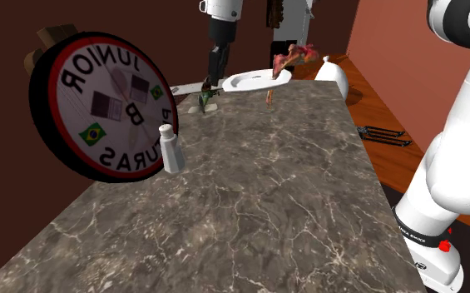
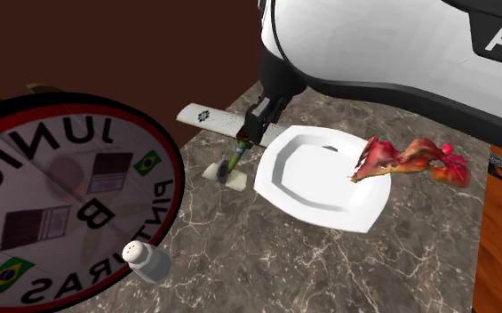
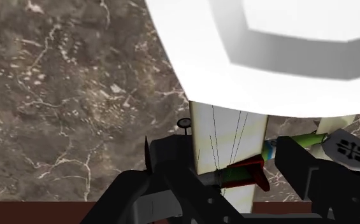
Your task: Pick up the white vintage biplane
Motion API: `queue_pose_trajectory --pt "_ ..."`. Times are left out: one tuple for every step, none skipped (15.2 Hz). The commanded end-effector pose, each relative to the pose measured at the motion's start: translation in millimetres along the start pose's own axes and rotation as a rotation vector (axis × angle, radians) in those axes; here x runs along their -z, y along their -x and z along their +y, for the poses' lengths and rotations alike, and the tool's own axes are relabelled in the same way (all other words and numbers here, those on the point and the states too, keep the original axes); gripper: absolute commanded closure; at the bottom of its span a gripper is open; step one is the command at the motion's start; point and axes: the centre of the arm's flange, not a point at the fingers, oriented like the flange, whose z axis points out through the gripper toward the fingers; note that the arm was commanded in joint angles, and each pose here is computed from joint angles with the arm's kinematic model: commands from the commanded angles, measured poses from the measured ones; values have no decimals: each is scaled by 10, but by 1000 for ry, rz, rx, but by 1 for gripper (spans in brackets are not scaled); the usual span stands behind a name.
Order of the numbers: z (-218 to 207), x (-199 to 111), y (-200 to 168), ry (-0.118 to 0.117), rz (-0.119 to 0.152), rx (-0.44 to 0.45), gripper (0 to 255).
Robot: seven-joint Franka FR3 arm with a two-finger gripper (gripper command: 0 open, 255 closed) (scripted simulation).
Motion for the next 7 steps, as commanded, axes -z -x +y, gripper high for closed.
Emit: queue_pose_trajectory --pt "-4 106 -19 1 1 -1 255" --pt "-6 158 -29 1 1 -1 255" --pt "-8 210 -39 1 1 -1 255" --pt "-10 261 -49 1 1 -1 255" --pt "-12 313 -59 1 1 -1 255" --pt "-12 321 -60 1 1 -1 255" --pt "-12 321 -60 1 1 -1 255"
